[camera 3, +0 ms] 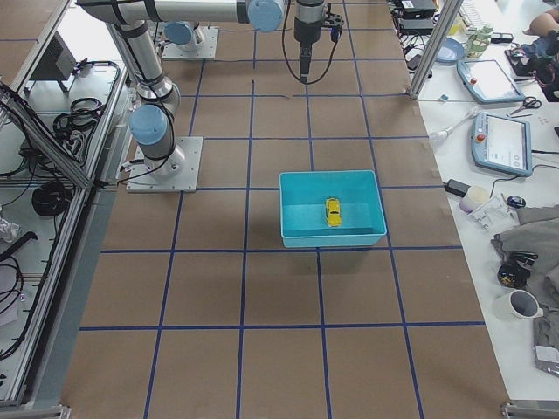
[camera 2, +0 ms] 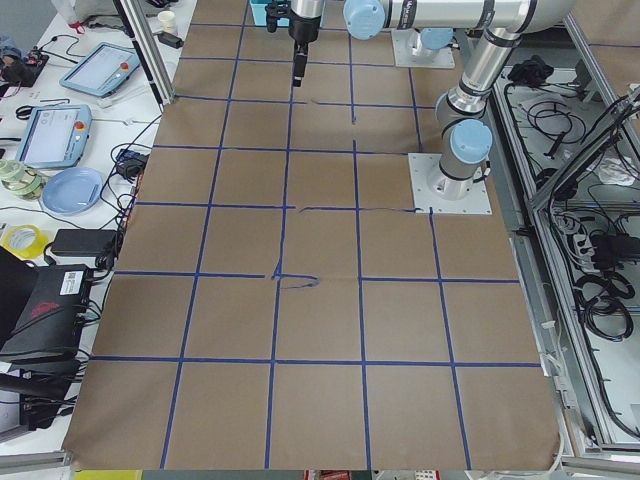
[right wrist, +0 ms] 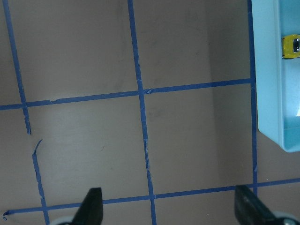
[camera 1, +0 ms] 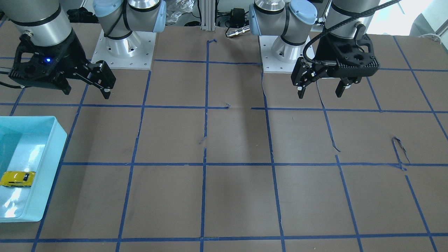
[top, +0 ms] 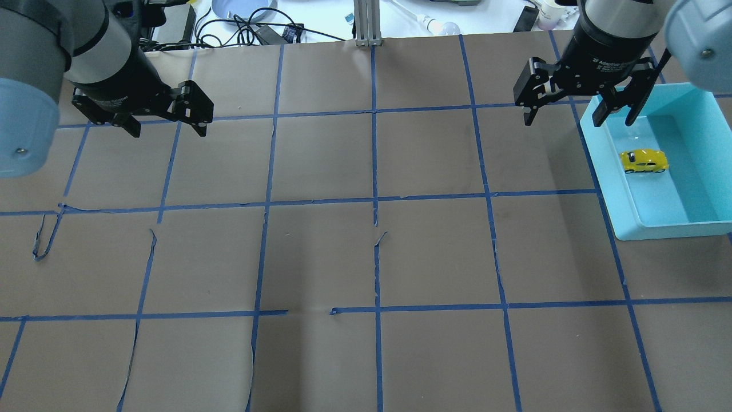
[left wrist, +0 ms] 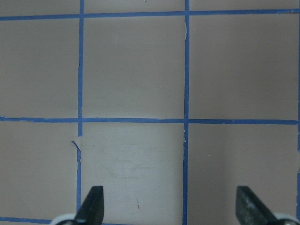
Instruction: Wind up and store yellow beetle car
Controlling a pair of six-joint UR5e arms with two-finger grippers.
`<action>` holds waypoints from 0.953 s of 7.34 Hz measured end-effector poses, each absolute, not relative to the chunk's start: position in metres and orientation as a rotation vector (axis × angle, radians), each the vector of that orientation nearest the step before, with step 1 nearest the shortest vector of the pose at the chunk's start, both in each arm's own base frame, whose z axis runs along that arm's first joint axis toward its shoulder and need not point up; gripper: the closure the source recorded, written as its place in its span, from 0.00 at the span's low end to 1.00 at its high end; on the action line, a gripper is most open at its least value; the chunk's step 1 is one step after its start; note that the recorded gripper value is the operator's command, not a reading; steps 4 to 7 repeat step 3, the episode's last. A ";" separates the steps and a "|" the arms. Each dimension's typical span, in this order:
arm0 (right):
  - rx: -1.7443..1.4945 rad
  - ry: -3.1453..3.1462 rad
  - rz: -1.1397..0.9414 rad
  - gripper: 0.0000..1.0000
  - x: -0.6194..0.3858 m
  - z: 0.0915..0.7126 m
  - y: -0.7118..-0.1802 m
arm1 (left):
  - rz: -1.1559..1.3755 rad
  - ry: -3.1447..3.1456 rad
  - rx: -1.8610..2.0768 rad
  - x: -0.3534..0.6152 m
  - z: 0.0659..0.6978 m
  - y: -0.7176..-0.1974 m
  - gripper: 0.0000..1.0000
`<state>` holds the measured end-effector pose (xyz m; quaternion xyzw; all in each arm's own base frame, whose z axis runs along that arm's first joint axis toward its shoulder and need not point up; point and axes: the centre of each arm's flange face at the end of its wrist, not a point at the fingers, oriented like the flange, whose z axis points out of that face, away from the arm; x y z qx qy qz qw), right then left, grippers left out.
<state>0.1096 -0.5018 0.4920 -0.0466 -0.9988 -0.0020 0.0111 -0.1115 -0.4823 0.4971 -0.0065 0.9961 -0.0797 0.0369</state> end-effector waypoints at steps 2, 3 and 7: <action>-0.146 -3.137 -0.014 0.00 0.112 0.493 -0.500 | -0.246 3.058 -0.020 -0.111 0.497 -0.482 0.00; -0.143 -3.152 -0.008 0.00 0.115 0.495 -0.499 | -0.245 3.057 -0.020 -0.111 0.497 -0.482 0.00; -0.143 -3.152 -0.008 0.00 0.115 0.495 -0.499 | -0.245 3.057 -0.020 -0.111 0.497 -0.482 0.00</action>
